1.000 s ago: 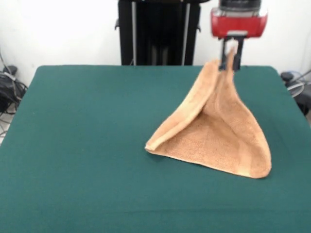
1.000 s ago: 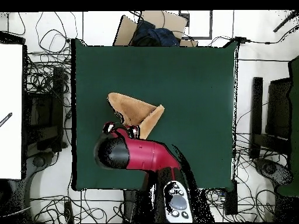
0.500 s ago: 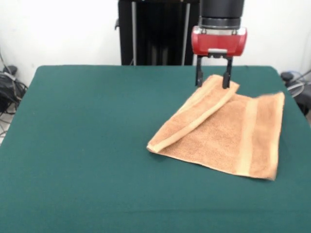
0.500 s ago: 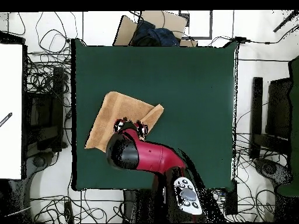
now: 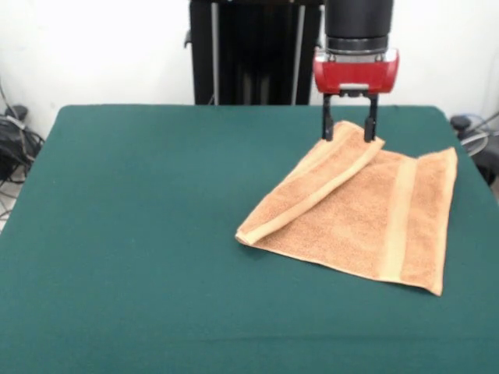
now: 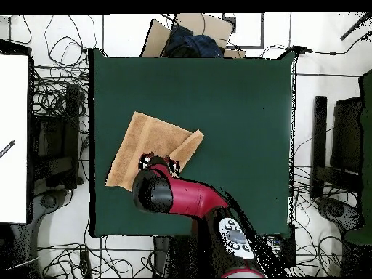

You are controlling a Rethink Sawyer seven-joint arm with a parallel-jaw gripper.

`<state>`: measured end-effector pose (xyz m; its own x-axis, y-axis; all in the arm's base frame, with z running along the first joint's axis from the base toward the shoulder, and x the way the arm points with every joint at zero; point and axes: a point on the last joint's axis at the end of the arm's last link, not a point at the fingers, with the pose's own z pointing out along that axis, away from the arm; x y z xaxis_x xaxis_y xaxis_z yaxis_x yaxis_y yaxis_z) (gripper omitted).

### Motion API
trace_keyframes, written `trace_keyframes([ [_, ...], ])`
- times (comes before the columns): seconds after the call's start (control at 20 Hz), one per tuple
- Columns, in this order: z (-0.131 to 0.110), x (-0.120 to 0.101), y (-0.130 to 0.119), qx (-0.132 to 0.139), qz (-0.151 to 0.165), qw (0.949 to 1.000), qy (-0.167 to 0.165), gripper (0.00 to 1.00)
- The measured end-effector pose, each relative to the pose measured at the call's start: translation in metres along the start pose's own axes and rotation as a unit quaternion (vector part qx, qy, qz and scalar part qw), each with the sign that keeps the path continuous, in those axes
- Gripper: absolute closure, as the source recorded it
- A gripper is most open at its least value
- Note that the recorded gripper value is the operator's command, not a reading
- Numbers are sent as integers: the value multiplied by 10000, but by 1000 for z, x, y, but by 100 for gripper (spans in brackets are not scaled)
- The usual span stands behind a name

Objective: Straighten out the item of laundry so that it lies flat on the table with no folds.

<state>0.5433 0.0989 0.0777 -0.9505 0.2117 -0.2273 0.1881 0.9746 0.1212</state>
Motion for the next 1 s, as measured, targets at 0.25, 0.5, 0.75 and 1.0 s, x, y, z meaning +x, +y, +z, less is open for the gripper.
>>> trace_keyframes([
  [0.25, 7, 13, 9, -53, -41, 9999, 149, 0],
  [0.5, 15, 23, 12, -66, -63, 9996, 273, 0],
  [0.75, 23, 25, -4, -40, 104, 9992, 388, 0],
  [1.0, 30, 28, -18, -22, 254, 9983, 519, 0],
])
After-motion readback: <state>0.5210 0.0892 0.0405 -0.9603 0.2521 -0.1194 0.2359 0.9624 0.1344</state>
